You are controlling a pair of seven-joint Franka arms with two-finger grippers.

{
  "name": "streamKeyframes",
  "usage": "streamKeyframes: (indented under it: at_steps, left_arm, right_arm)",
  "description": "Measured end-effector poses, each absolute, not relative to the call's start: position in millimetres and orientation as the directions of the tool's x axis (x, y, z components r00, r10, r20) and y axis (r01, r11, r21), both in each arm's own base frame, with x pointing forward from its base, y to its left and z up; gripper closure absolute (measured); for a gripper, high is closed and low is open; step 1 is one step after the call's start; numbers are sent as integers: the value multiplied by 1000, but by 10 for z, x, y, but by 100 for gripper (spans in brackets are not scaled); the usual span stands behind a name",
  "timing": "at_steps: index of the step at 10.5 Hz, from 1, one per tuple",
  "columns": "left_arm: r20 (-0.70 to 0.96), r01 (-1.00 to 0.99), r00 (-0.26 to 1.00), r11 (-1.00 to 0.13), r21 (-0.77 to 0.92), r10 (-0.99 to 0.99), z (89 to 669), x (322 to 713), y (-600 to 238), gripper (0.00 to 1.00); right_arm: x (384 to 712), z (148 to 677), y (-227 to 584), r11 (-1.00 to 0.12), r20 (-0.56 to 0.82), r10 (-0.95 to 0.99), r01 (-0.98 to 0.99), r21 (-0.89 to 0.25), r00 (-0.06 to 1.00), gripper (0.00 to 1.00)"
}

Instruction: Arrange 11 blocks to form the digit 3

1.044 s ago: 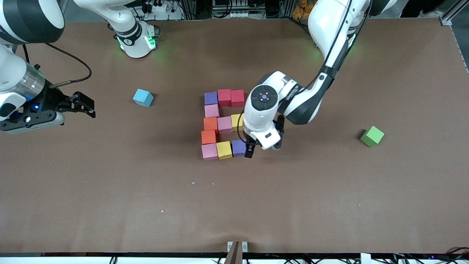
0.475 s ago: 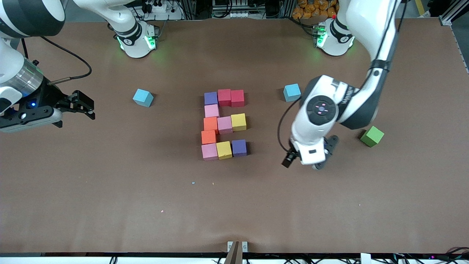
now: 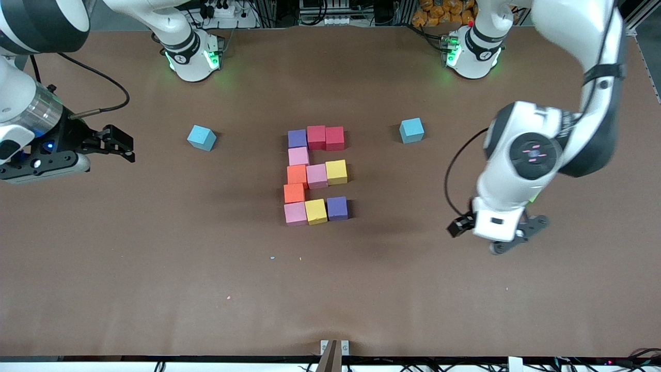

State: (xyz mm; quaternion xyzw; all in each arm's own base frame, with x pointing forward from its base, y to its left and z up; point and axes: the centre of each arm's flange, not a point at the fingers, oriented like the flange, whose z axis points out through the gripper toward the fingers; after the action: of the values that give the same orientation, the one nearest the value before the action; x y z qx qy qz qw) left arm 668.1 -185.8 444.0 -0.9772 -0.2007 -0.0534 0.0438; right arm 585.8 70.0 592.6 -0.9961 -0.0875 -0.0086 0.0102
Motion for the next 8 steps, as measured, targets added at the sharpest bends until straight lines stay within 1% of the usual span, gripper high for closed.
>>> streamKeyframes:
  at_steps: [3, 6, 8]
  left_arm:
    - [115, 209, 974, -973, -96, 197, 4989, 6642, -1138, 0]
    - [22, 228, 974, -972, -47, 227, 5493, 6421, -543, 0]
    - [-7, 194, 981, -980, -47, 195, 5651, 6343, -481, 0]
  right_arm:
    - [5889, 5858, 682, -986, 7, 165, 165, -18, 986, 0]
    - [5890, 5912, 689, -988, 17, 152, 153, -18, 988, 0]
    - [5906, 5867, 669, -993, 8, 118, 118, -17, 993, 0]
